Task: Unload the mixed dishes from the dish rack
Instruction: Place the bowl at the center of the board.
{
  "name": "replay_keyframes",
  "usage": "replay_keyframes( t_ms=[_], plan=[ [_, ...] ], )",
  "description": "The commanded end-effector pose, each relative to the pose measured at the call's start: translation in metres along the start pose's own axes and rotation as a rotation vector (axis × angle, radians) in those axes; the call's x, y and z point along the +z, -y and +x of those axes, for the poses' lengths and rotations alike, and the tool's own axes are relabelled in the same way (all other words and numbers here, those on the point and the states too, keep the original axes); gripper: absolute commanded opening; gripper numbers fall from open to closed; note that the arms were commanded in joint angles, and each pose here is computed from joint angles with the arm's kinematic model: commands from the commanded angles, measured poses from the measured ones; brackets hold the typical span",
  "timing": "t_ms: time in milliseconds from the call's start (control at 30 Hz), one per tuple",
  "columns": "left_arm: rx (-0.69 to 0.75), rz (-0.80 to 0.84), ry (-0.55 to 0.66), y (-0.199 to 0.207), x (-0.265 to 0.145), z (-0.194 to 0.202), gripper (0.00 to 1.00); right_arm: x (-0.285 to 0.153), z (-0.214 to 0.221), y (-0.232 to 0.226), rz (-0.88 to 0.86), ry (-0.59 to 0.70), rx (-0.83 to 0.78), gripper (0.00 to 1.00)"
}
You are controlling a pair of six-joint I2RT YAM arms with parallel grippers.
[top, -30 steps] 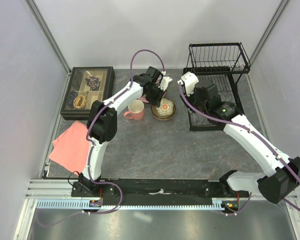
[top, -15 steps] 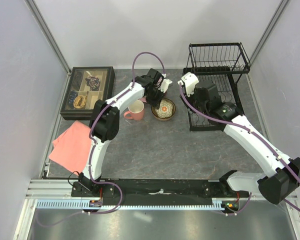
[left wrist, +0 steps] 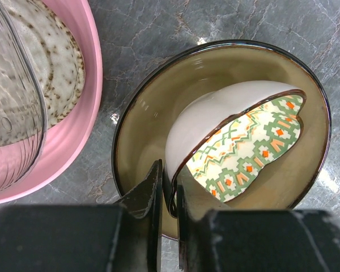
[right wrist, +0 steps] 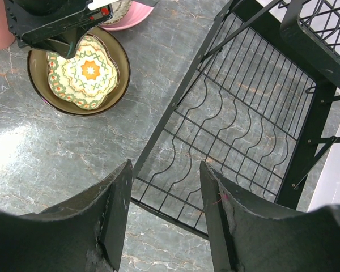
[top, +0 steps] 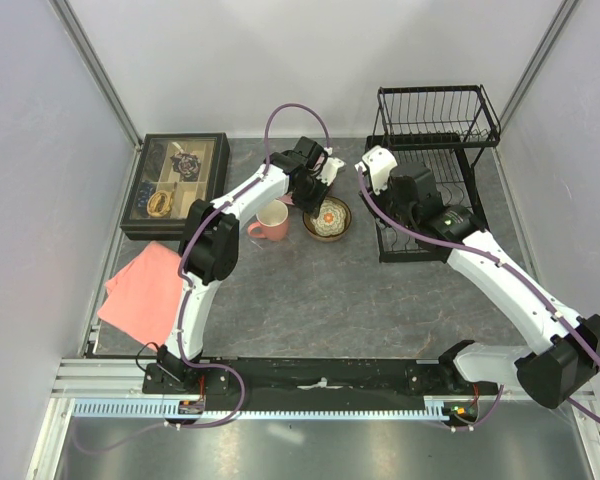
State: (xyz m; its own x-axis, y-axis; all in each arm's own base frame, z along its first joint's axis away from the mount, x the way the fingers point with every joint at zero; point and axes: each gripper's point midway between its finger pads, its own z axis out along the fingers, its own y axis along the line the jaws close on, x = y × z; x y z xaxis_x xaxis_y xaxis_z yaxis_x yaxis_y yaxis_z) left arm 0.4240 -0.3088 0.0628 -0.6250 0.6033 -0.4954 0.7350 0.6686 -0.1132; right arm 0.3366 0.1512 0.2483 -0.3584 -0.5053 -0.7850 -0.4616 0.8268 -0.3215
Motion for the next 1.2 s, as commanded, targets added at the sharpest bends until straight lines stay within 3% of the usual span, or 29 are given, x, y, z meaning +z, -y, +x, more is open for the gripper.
replay_keyframes(
  t_ms=[0,333,633,1167],
  plan=[
    [0.033,0.003,0.051,0.005,-0.009,-0.020,0.17,-0.007,-0.009,0.007,0.022,0.044,0.008,0.59],
    [0.037,-0.001,0.043,0.008,-0.007,-0.018,0.20,-0.008,-0.006,0.008,0.026,0.047,0.010,0.59],
    [0.057,-0.011,0.040,0.013,-0.007,-0.018,0.32,-0.009,-0.006,0.008,0.025,0.051,0.014,0.60],
    [0.078,-0.061,0.061,0.009,-0.025,-0.023,0.42,-0.005,-0.005,0.007,0.017,0.046,0.016,0.60]
  ],
)
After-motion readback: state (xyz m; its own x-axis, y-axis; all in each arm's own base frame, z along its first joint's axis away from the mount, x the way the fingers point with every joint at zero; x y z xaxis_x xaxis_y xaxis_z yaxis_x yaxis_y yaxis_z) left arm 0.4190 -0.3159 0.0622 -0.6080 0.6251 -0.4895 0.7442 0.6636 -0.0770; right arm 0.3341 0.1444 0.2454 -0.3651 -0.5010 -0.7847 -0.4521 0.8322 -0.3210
